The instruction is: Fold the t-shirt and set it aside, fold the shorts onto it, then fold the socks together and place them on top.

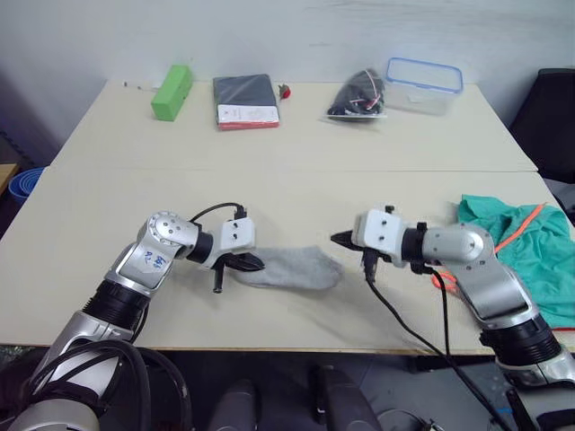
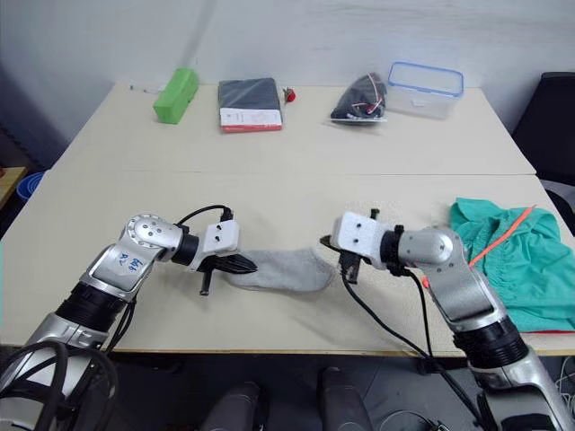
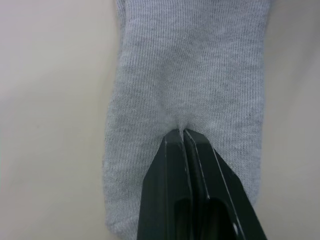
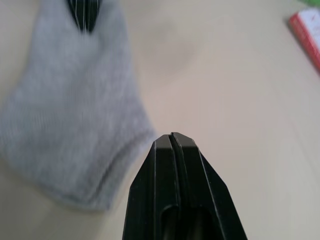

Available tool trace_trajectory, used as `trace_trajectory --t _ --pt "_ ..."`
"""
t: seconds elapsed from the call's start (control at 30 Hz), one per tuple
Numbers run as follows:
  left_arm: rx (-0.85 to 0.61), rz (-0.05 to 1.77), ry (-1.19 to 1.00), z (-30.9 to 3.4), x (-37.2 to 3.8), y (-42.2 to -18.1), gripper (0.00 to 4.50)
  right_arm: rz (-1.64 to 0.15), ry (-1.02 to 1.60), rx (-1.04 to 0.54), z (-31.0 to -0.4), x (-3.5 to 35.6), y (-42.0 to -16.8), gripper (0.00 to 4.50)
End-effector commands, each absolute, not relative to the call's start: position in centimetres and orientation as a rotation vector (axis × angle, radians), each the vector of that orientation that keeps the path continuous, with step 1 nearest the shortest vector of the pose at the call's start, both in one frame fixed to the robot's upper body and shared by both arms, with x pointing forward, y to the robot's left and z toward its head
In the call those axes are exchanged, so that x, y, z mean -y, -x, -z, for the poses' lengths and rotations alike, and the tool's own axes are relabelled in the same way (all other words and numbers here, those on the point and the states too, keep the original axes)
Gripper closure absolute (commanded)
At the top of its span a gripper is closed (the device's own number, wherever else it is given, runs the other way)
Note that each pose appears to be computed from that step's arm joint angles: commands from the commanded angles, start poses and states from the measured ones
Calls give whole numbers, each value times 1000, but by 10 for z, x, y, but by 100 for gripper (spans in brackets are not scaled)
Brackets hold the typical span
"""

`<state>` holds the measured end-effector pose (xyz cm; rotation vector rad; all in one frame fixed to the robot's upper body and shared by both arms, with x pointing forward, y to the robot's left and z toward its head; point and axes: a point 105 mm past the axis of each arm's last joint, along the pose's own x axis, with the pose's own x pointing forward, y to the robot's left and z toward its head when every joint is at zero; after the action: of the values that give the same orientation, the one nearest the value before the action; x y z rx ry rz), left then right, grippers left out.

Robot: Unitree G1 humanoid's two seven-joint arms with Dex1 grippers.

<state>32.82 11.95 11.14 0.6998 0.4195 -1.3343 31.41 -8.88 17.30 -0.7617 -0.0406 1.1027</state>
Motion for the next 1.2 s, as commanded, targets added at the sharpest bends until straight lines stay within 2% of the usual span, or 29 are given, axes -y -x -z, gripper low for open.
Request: trace_trajectory --t 0.03,0.17,0.27,0.33,0.53,0.67,0.77,0.87,1.03,1.2 --pt "-487 1311 -702 -94 -123 -324 448 -1189 762 68 -163 57 -304 450" --pt "-477 1309 -700 -96 -121 -322 448 -1237 838 35 -131 37 -305 450" --pt "-475 1304 -701 -97 -122 -321 448 -1225 967 -1 -108 44 -314 450" --pt "-478 1293 -700 -98 -125 -319 448 -1202 1013 -52 -97 62 -321 450" --pt "-519 1241 -702 -93 -145 -309 448 -1167 972 -107 -104 99 -321 450" --pt "-547 1224 -700 -87 -155 -296 448 -1190 863 -123 -104 96 -314 450" --pt "-532 1154 -609 -95 -158 -296 448 -1203 847 -125 -98 90 -312 450" --pt "-472 1096 -398 -122 -155 -298 387 -1189 835 -105 -100 84 -316 450" --pt "-443 1026 -151 -155 -168 -290 232 -1176 834 -77 -107 82 -320 450" --pt "-537 915 63 -152 -187 -271 67 -1183 770 -24 -128 75 -318 450"
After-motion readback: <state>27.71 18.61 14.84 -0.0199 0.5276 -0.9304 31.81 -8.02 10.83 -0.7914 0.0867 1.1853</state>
